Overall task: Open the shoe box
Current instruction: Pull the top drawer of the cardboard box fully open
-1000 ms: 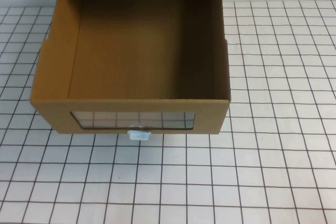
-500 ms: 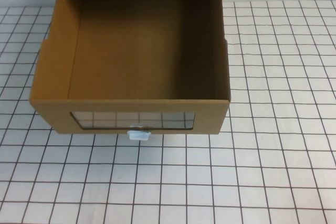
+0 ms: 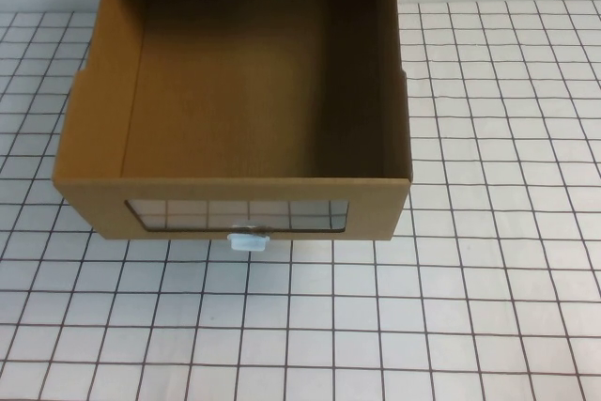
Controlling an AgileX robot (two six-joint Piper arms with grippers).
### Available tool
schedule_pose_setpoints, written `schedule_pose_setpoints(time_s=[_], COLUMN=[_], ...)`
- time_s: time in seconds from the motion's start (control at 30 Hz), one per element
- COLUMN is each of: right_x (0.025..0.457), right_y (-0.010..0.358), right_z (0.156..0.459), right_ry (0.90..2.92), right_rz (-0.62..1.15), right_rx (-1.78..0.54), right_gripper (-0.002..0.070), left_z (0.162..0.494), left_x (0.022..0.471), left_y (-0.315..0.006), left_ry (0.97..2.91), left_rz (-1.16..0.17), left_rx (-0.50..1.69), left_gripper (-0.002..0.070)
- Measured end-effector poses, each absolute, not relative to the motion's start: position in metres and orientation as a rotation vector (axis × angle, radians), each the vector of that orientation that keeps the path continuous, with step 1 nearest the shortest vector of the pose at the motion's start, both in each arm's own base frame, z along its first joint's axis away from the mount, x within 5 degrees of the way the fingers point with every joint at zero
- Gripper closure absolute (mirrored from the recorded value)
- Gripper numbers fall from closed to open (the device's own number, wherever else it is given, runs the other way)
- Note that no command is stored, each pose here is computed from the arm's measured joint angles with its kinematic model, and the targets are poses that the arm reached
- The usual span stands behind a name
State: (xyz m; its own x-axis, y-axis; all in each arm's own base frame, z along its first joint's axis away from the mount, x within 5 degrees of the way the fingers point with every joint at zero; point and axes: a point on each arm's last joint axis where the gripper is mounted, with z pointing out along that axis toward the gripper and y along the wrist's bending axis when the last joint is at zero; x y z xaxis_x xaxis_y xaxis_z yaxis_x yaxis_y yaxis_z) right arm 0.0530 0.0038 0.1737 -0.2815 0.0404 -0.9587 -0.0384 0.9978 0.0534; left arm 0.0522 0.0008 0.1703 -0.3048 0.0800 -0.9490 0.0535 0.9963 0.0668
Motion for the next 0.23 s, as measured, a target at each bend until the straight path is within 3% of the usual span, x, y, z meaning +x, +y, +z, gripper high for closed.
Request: schedule_pose_setpoints(time_s=[0.23], right_x=[0.053], right_y=[0.0038], right_z=[0.1737], right_ry=[1.855], right_rz=[0.076], right_rx=[0.001], right_gripper=[0.0689], left_z=[0.1703], left_x=[0.0522], left_y=[0.0008], left_ry=[1.881], left_rz=[0.028], left_rx=[0.098], left_gripper=[0.0679])
